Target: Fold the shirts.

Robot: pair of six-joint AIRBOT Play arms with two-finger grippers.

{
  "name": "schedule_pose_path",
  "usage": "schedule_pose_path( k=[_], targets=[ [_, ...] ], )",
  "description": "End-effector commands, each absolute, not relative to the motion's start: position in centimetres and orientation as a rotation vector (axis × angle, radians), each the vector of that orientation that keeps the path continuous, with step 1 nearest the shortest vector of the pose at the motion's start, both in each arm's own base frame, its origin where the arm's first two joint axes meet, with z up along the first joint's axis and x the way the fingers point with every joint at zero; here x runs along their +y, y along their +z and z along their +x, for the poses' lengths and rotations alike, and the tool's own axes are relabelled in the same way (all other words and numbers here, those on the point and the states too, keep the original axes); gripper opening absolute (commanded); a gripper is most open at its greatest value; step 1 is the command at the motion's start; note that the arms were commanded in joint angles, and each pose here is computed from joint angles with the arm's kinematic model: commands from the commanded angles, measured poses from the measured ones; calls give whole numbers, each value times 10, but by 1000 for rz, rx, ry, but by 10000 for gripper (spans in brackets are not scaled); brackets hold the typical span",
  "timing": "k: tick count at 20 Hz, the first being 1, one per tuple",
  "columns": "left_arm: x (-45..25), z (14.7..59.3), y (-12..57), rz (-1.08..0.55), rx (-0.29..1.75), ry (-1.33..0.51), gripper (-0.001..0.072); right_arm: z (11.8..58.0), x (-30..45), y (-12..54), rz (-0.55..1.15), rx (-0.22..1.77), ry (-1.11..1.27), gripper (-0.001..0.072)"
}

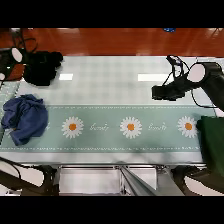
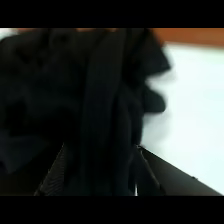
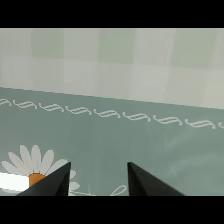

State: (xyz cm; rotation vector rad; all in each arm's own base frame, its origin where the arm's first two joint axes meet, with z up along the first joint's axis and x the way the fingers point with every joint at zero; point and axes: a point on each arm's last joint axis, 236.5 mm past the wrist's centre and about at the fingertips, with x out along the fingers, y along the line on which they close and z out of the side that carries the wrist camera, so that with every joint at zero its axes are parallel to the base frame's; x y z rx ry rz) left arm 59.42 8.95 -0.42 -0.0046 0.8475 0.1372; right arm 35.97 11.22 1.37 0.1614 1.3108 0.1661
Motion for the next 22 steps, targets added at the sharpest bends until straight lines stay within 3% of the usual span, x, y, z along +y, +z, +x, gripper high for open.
schedule_pose_path(
  k=[1,5,6,7,8,10,15,22],
  targets=[
    [95,584,-65,-2,1083,145,506,363,115,15,180,1296,170,411],
    [95,571,-76,-21,1204,154,503,362,115,15,179,1300,171,411],
    [97,566,-72,-50,1222,182,434,361,115,15,179,1303,171,411],
    [99,560,-65,-91,1244,218,135,360,117,15,182,1306,176,411],
    [99,558,-56,-129,1255,235,20,360,120,16,188,1305,188,411],
    [87,567,-19,-182,1189,198,19,360,126,17,199,1304,220,411],
    [54,586,148,-284,785,77,19,351,129,51,191,1233,269,410],
    [25,507,348,-263,406,-23,19,316,116,145,167,989,297,410]
  ],
)
